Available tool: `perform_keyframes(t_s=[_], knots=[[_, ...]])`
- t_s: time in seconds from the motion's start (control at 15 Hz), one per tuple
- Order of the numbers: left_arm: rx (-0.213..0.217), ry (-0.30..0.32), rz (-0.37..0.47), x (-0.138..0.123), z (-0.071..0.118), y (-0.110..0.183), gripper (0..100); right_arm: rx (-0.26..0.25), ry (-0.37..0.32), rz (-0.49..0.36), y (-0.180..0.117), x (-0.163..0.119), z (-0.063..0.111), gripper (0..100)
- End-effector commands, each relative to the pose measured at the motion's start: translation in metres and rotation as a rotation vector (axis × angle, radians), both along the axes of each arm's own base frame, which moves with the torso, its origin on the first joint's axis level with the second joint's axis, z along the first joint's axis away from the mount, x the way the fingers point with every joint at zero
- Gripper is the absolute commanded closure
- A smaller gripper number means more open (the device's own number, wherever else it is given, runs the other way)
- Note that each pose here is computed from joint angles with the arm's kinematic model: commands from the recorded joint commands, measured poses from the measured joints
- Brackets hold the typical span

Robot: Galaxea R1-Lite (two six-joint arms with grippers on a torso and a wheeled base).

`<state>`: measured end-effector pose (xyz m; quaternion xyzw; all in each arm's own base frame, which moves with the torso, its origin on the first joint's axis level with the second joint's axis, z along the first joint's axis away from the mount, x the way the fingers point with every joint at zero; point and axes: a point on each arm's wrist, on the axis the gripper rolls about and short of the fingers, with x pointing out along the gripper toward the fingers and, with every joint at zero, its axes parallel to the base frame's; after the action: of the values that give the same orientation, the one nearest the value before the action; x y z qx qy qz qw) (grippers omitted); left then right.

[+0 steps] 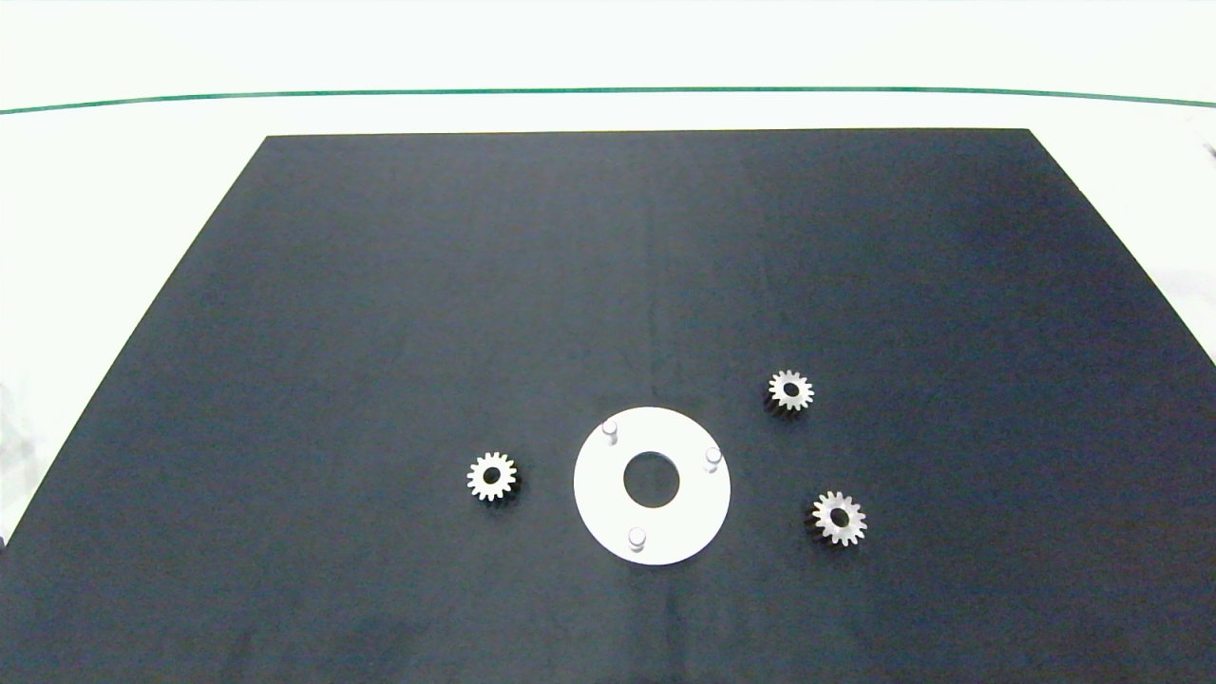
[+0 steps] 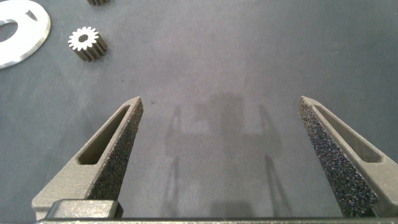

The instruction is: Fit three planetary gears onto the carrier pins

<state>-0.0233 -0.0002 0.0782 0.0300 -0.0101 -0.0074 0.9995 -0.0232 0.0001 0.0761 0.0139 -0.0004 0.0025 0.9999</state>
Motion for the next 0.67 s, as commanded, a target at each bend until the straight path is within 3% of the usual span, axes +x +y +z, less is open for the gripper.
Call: perform_keyframes(t_s=[0.07,0.27,0.67], knots=[[-0.02,0.032,-0.003,0.0003,-0.0037,0.0,0,0.001,0.001,0.001,0.0,0.0,0.0002,0],[-0.04,0.034,-0.002,0.0003,-0.0038,-0.0001,0,0.001,-0.001,0.001,0.0,0.0,0.0004,0],[-0.04,0.036,-0.006,0.0003,-0.004,-0.0002,0,0.001,0.001,0.001,0.0,0.0,0.0002,0]])
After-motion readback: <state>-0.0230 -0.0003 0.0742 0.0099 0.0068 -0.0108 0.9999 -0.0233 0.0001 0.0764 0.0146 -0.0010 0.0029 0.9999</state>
